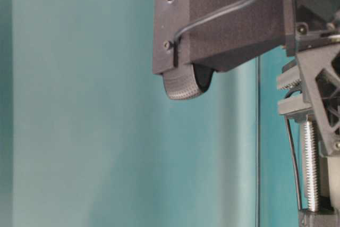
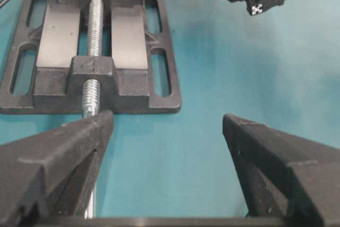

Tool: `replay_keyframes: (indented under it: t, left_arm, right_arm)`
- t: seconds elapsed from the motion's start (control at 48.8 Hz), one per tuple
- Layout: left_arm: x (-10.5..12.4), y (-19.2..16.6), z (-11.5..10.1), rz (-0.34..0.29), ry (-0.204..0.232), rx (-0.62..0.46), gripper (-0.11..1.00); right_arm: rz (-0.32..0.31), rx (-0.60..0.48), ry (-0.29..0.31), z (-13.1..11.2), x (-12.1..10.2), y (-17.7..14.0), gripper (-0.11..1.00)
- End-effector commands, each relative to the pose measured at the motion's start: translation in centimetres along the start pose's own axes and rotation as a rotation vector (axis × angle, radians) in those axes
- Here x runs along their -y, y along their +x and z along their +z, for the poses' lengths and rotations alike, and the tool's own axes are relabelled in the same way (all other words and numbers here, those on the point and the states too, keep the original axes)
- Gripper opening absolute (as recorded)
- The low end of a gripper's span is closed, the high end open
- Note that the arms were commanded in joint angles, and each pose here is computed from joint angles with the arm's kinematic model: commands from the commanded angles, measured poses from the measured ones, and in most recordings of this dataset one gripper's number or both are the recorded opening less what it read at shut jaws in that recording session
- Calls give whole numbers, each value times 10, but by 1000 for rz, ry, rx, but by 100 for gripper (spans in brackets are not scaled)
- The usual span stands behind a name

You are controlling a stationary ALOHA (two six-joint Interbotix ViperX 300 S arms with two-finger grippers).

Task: Insert the USB cable into the fixed female connector.
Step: 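Push the plug forward into the blue port with the right gripper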

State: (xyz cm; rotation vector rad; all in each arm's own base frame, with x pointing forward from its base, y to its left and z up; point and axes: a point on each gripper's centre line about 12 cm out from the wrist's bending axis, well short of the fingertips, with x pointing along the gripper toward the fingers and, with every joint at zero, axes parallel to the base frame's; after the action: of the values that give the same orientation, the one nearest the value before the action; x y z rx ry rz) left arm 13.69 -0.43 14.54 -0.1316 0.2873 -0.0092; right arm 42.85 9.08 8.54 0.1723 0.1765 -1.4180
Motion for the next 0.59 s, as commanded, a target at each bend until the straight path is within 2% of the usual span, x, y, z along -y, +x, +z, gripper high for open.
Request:
replay_keyframes:
  t: [0.0,0.574]
  left_arm:
    - [0,1,5,0,-5,11,99]
    - [0,1,5,0,-5,9,99]
  right_arm:
    - [6,-15,57,25,-3,-4,20]
    - [-15,-11,69,29,-4,6,20]
